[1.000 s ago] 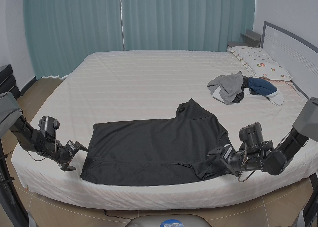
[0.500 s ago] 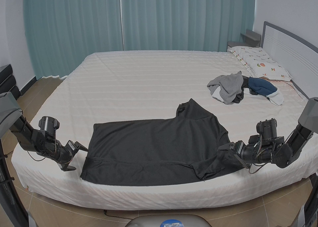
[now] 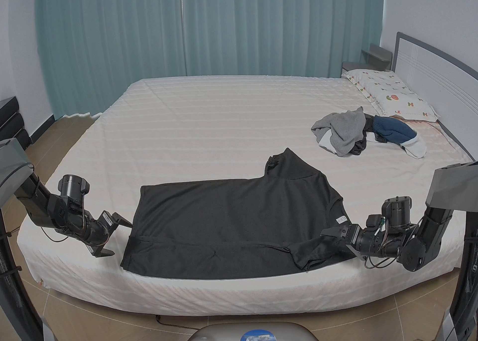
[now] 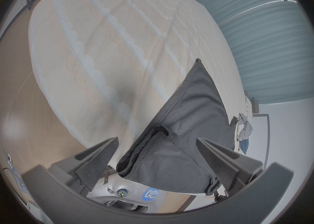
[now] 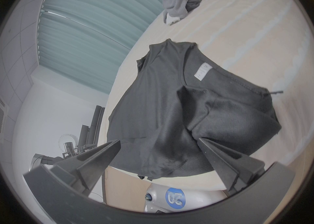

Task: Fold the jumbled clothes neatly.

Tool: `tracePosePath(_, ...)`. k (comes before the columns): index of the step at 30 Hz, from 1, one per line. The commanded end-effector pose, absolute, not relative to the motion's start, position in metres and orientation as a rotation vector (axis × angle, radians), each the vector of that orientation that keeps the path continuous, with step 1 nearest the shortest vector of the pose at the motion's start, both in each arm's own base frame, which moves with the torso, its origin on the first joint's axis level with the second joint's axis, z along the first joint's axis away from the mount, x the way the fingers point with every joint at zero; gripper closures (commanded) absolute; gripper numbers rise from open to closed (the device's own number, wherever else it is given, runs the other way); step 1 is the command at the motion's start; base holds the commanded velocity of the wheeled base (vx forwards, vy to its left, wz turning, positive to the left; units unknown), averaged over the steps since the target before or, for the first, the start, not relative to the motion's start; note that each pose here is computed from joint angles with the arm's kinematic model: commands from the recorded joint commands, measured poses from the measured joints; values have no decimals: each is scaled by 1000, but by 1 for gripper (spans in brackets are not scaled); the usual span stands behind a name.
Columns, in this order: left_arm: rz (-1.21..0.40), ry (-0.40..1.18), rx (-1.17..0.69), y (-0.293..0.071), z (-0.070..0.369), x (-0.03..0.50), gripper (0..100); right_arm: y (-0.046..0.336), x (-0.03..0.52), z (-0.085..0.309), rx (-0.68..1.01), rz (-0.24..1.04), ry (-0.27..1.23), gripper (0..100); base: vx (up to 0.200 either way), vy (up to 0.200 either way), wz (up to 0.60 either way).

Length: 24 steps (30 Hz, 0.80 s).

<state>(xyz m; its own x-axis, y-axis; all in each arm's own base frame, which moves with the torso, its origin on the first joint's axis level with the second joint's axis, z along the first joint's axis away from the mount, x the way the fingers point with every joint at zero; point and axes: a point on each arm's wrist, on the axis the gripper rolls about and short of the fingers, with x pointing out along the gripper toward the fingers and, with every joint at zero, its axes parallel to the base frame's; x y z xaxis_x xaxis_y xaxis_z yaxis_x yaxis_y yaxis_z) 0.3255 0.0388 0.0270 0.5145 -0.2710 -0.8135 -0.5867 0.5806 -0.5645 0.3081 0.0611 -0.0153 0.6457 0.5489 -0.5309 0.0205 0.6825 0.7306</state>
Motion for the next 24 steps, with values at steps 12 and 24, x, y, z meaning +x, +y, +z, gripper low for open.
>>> tracePosePath(12,231,1053,-974,39,27,326,0,57,297,-30,778,366,782,100,0,0,0)
tracePosePath(24,231,1053,-974,39,27,326,0,50,294,-50,737,374,739,100,0,0,0)
